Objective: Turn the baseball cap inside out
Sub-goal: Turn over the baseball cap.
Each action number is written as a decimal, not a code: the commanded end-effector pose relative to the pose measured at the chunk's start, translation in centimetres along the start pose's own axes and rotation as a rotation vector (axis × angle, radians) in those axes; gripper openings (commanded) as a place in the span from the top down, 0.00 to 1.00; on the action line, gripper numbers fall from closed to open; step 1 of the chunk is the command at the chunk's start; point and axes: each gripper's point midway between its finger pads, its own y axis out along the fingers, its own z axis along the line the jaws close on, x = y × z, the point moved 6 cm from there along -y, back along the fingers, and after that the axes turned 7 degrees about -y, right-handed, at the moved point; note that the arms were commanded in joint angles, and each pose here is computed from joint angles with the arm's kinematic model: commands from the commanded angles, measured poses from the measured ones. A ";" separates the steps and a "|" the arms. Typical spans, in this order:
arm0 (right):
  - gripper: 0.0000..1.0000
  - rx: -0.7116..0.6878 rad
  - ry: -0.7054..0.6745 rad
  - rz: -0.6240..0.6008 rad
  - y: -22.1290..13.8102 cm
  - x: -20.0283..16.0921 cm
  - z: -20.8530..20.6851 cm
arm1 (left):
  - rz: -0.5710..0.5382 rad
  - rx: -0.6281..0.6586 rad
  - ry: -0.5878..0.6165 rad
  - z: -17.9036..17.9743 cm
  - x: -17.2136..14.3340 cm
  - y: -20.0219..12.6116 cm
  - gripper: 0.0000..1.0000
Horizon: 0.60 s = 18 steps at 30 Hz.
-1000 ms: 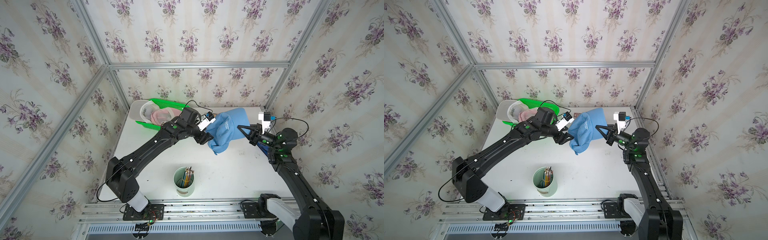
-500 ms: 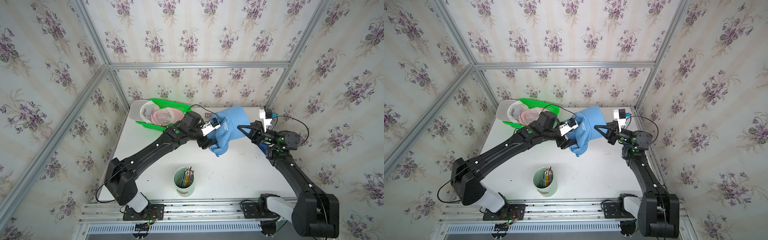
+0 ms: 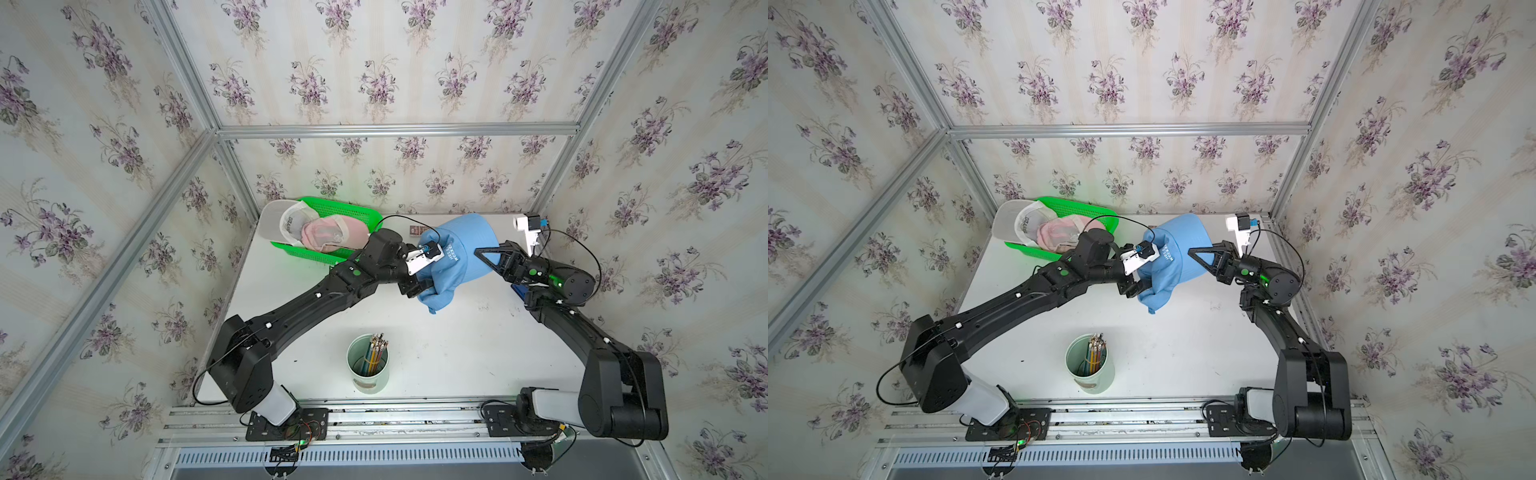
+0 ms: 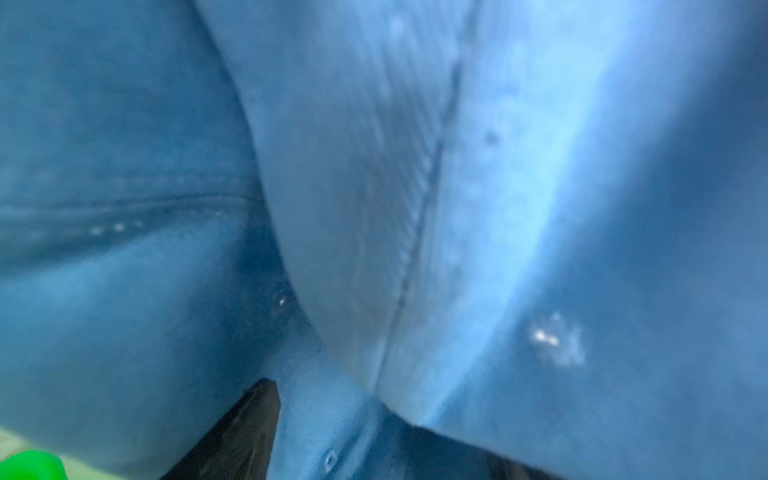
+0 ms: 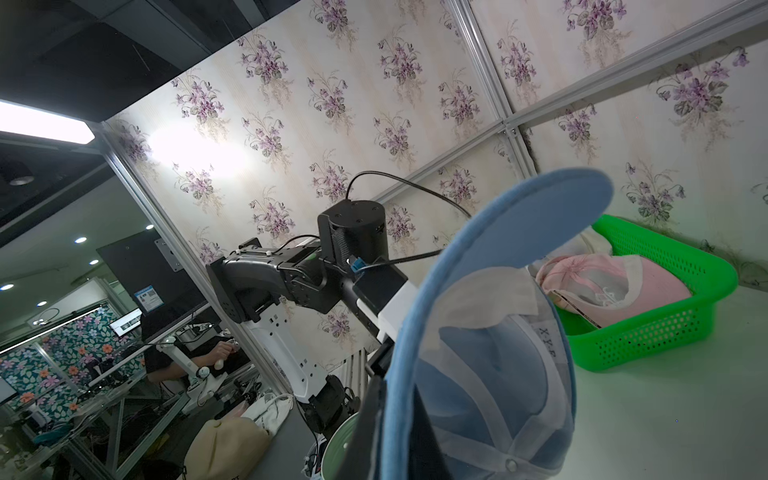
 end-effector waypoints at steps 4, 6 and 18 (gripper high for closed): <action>1.00 0.054 -0.175 -0.006 -0.1 0.0 2.2 | -0.161 -0.079 0.030 -0.5 2.9 -0.1 0.28; 1.00 0.053 -0.177 -0.006 -0.1 0.0 2.2 | -0.151 -0.118 0.035 -0.9 2.9 0.1 0.35; 1.00 0.006 -0.149 -0.008 -0.5 0.1 0.4 | -0.136 -0.172 -0.005 -1.4 2.3 0.2 0.97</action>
